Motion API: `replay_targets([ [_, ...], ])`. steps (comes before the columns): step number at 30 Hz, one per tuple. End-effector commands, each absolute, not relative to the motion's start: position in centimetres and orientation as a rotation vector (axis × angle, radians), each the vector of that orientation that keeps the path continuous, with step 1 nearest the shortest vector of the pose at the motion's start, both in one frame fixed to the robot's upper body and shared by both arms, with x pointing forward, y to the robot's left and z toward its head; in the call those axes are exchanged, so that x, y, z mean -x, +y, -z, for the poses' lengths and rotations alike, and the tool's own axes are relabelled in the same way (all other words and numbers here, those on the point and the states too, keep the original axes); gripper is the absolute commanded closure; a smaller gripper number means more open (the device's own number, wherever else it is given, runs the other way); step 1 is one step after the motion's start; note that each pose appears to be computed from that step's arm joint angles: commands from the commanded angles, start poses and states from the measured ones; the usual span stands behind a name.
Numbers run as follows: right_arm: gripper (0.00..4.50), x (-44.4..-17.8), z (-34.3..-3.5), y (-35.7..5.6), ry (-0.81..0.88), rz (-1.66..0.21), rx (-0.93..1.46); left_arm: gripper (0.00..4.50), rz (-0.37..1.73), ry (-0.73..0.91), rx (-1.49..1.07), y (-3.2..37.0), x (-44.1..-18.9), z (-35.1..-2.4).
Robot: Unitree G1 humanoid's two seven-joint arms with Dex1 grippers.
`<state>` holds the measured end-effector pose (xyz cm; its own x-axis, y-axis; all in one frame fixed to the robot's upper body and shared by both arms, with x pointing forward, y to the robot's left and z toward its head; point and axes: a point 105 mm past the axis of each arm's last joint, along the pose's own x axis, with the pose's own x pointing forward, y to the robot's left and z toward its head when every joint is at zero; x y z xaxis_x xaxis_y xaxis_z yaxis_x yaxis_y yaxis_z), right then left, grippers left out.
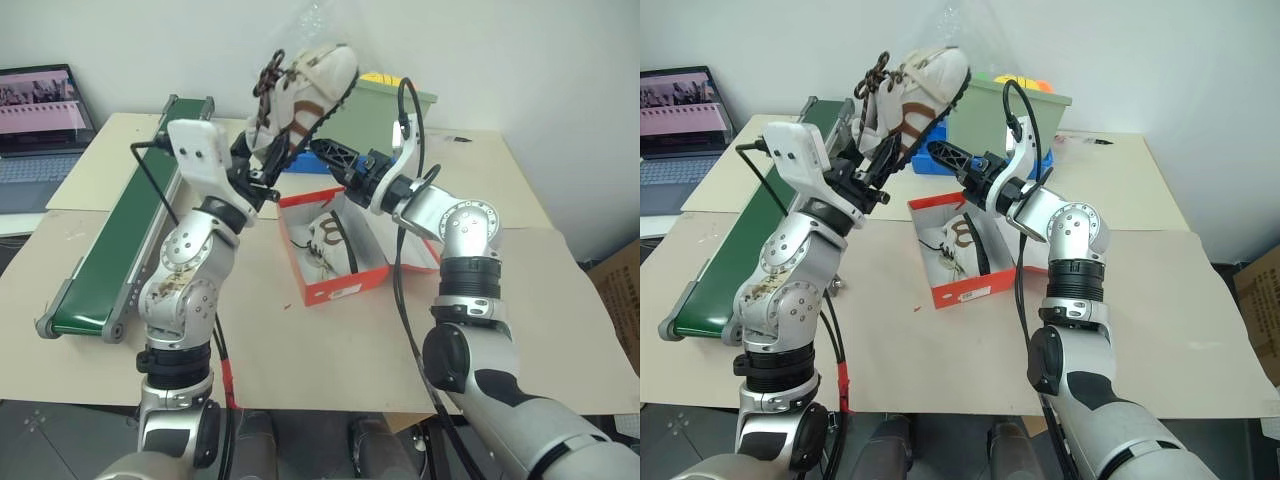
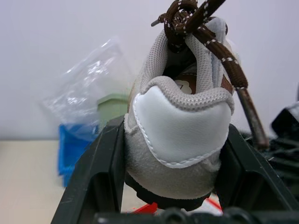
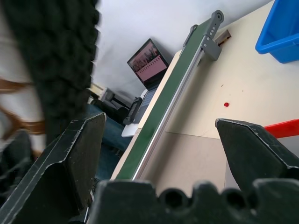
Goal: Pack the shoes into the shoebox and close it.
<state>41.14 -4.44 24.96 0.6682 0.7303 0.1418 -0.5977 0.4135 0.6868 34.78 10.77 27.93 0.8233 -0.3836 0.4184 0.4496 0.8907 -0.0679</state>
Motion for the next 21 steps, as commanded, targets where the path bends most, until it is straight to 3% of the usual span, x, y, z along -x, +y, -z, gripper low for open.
replay_targets([
  [1,0.0,-40.9,-27.2,-5.1,0.107,-0.855,-0.781,2.26,0.47,-0.435,0.153,10.1,-34.0,-28.4],
  [16,0.0,-39.7,-28.0,-7.5,0.115,-0.898,-0.722,2.26,0.323,-0.465,0.035,16.8,-34.9,-29.7],
  [21,0.0,-39.5,-29.1,-7.0,0.086,-0.923,-0.739,2.26,0.369,-0.432,0.05,15.2,-34.4,-28.5],
])
